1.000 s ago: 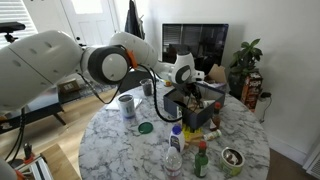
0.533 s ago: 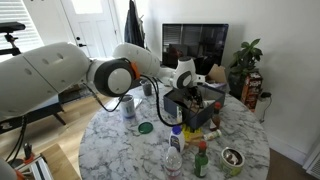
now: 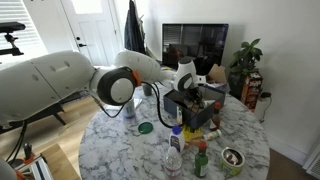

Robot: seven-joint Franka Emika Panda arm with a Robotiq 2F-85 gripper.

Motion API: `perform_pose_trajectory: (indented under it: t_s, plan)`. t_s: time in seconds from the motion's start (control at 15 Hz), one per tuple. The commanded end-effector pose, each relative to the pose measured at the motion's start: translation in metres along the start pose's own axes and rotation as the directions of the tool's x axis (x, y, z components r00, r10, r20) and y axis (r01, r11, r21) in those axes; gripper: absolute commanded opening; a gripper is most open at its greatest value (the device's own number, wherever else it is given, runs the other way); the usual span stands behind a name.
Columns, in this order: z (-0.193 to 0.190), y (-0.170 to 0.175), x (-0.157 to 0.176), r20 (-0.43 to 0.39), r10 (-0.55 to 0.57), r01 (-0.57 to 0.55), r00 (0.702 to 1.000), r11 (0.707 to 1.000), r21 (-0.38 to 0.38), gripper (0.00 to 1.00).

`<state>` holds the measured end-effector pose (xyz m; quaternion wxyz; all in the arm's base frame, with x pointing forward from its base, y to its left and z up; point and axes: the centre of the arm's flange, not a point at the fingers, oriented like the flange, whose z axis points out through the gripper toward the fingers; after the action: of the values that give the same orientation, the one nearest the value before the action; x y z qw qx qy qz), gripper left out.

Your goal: Pick up the red ketchup packet from the box and put it on the green lid, pick up the green lid and pour the red ketchup packet into the silver cup

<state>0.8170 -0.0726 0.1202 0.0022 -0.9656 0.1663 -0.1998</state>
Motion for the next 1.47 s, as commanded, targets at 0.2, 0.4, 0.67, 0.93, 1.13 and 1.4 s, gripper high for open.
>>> perform_pose_trajectory:
  t_s: [0.2,0.4,0.67,0.93,1.13,1.4]
  plan:
    - [0.035,0.002,0.019,-0.05,-0.002,0.002,0.999,1.0,0.018,0.57]
    - [0.034,0.002,0.021,-0.057,0.003,-0.002,0.998,1.0,0.022,0.29]
    - [0.02,0.002,0.026,-0.046,0.014,-0.013,0.999,1.0,0.021,0.11]
    - [0.005,0.006,0.032,-0.049,0.026,-0.026,0.998,1.0,0.011,0.0]
    - [-0.009,0.009,0.035,-0.04,0.04,-0.04,0.998,0.999,0.008,0.0]
    - [-0.054,0.018,0.034,0.039,0.041,-0.042,0.998,0.999,0.033,0.01]
